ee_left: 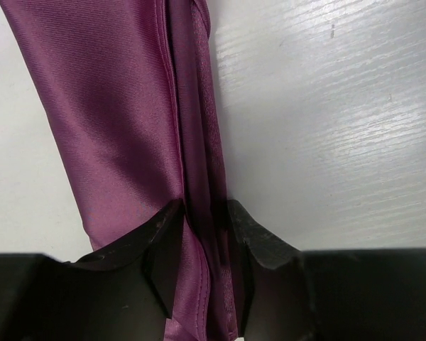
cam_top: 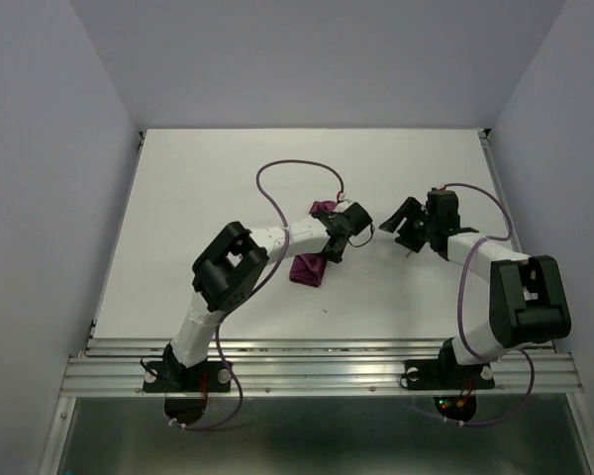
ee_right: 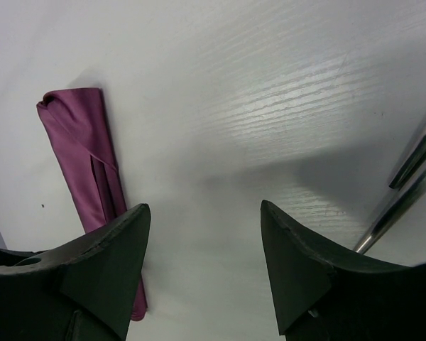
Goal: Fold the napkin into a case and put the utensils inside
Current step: Pick up the smaller rectangle-folded napkin from the center of the board, then turn over the smaller rectangle-folded napkin at the center of the board.
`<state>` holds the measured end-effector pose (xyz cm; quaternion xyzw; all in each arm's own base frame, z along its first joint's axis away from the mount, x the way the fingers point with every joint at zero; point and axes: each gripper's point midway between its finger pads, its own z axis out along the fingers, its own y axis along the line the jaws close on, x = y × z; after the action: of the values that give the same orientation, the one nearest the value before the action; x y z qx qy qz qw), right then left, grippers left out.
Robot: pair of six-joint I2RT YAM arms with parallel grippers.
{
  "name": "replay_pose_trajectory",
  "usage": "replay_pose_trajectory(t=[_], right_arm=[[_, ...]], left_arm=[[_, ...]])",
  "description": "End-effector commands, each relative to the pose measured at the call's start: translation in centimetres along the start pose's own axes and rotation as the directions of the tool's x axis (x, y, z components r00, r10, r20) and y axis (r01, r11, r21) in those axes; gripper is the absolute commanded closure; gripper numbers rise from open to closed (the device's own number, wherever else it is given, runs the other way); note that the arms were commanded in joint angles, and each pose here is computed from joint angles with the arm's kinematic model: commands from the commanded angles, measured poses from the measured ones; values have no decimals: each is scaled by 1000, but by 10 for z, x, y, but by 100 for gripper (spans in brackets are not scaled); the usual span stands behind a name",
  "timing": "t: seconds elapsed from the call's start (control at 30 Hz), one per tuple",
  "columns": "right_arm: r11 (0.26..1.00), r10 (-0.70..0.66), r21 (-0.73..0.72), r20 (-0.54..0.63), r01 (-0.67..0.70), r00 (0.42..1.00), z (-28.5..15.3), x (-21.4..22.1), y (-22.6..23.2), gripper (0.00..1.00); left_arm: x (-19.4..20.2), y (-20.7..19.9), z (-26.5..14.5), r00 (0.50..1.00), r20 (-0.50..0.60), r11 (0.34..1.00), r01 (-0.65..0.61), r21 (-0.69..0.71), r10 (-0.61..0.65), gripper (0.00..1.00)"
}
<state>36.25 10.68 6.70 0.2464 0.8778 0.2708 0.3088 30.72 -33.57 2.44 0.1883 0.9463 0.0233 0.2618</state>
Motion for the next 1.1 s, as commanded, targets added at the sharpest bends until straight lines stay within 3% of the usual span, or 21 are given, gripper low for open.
replay_pose_trajectory(t=[0.0,0.07,0.13,0.17,0.2,0.27,0.37,0.63,0.83,1.07], right_arm=[[999,-22,-24,20,22,1000,-7,-4,5,31],[999,-22,-25,21,23,1000,-7,-4,5,31],[999,-23,-24,23,23,999,-8,-4,5,31],[999,-21,-24,23,22,1000,-8,-4,5,31],[999,-21,-25,24,22,999,-8,-5,5,31],[999,-20,-28,24,21,999,-8,-5,6,31],[999,-22,-29,35,23,999,-10,-7,7,31],[999,-34,-22,77,36,996,-17,-16,10,31],[999,-38,-8,159,40,987,-40,-36,19,31],[998,-62,21,277,58,959,-70,-58,27,32]], left_arm=[[-7,4,1,1000,17,999,-15,-45,16,59],[-5,5,4,1000,13,998,-22,-50,23,59],[-6,5,4,999,17,998,-30,-52,31,66],[-7,4,4,999,18,998,-33,-52,34,72],[-7,4,4,999,16,998,-38,-52,39,88],[-11,3,3,999,22,998,-47,-45,48,100],[-16,-5,-4,997,26,997,-72,10,71,100],[-42,-44,-50,990,109,932,-122,342,89,100],[-43,-69,-70,993,88,814,-112,569,76,100],[-51,-84,-90,995,82,669,-103,736,63,100]])
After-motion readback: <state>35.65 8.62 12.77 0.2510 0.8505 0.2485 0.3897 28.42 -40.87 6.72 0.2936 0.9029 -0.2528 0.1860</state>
